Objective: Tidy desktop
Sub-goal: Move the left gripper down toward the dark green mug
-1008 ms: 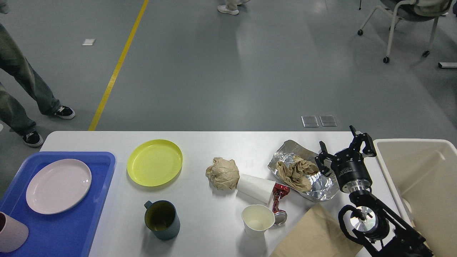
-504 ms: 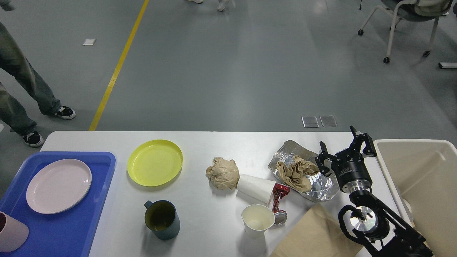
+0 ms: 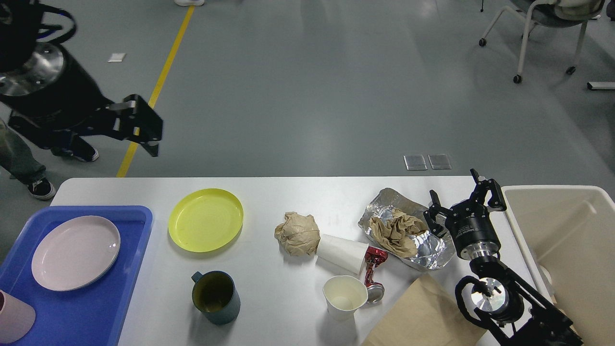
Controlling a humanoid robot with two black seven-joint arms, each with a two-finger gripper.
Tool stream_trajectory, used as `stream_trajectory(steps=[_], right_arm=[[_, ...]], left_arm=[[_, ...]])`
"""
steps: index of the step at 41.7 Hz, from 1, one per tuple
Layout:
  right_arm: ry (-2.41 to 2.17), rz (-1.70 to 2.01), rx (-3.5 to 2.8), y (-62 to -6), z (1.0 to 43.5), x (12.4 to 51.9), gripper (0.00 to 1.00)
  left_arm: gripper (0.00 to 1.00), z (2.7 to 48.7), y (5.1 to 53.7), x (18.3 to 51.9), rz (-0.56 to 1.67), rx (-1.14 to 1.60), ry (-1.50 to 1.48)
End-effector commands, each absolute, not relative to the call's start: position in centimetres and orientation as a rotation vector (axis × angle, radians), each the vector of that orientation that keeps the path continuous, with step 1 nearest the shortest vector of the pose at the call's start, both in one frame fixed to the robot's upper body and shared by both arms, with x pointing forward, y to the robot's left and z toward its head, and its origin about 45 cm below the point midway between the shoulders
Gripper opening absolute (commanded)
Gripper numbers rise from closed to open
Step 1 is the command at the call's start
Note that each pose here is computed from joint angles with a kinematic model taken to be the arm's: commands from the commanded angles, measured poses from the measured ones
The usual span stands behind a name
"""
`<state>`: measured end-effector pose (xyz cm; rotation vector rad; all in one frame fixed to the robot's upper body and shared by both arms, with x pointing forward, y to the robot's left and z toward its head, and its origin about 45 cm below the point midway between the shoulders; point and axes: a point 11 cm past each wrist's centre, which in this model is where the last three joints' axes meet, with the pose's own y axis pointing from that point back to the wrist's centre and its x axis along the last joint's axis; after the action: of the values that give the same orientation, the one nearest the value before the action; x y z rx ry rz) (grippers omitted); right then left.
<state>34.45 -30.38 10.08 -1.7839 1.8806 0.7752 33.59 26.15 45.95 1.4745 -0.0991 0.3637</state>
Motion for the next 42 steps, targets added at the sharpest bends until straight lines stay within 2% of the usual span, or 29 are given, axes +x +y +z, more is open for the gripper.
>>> stream_trajectory(steps=[1,8,28,42], right_arm=[[1.881,0.775,-1.784,-30.4,10.1,34.5,1.00],[1.881,0.775,-1.784,-30.4,10.1,34.5,1.00],[1.881,0.775,-1.784,-30.4,10.1,34.5,1.00],[1.881,0.775,-1.784,-30.4,10.1,34.5,1.00]], left_arm=[[0.95,46.8,21.3,32.1,0.312,1.396,-0.147],[0.94,46.2,18.5,30.8,0.251,1.330,-0.139],[0.95,43.2,20.8,31.5,0.252,1.481,-0.101],[0.95,35.5,21.4,31.9,0.211,1.446,0.044]])
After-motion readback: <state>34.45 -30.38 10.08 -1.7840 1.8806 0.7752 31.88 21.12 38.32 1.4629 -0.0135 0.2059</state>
